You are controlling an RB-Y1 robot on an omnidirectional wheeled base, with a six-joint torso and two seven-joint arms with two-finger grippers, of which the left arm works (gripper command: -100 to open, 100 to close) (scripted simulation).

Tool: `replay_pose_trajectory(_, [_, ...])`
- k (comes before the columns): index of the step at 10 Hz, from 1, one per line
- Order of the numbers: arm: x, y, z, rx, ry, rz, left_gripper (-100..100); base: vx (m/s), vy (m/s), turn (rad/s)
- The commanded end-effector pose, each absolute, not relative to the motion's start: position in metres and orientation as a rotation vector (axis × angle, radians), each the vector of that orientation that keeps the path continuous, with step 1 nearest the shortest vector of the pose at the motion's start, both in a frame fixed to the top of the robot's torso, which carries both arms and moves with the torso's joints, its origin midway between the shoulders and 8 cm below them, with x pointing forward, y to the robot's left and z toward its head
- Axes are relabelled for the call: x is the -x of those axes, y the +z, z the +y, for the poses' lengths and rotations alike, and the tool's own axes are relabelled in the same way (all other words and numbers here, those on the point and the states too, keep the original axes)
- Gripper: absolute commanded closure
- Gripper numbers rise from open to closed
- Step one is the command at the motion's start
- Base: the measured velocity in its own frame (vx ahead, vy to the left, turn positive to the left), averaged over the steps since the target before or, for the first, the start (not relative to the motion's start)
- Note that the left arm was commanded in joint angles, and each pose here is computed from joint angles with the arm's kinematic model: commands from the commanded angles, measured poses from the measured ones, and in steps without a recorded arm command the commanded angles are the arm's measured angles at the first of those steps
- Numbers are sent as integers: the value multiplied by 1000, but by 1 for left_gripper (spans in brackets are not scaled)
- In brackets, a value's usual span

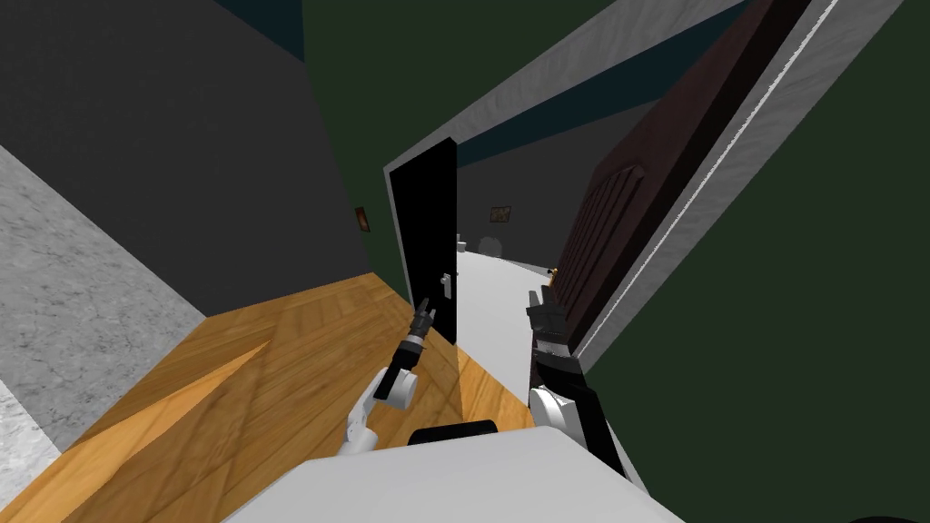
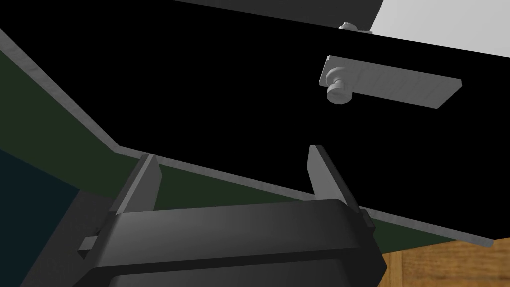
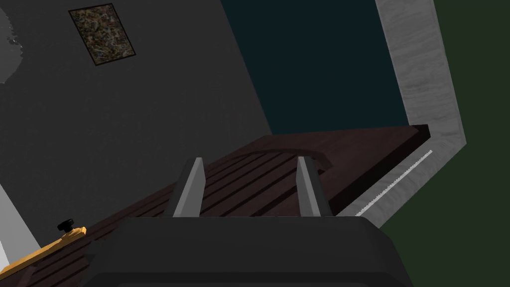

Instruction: Push the door open

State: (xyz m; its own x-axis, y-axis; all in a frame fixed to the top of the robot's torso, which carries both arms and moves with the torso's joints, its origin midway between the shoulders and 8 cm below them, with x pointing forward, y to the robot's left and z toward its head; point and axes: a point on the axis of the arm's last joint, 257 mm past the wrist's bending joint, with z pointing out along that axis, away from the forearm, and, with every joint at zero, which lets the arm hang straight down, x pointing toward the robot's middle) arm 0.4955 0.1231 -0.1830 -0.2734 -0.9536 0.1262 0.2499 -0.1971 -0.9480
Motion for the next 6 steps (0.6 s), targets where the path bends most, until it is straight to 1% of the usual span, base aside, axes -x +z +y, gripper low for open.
replay_pose_trajectory(1, [-501,-190,114,979,-1645,1120,-100,71,64,-21])
replay_pose_trajectory(3, [-508,-197,99,968,-1659,1158,-100,73,78,-46])
replay_pose_trajectory(4, [-512,-203,92,965,-1663,1181,-100,91,110,-43])
replay_pose_trajectory(6, [-516,-213,85,969,-1661,1211,-100,64,76,-18])
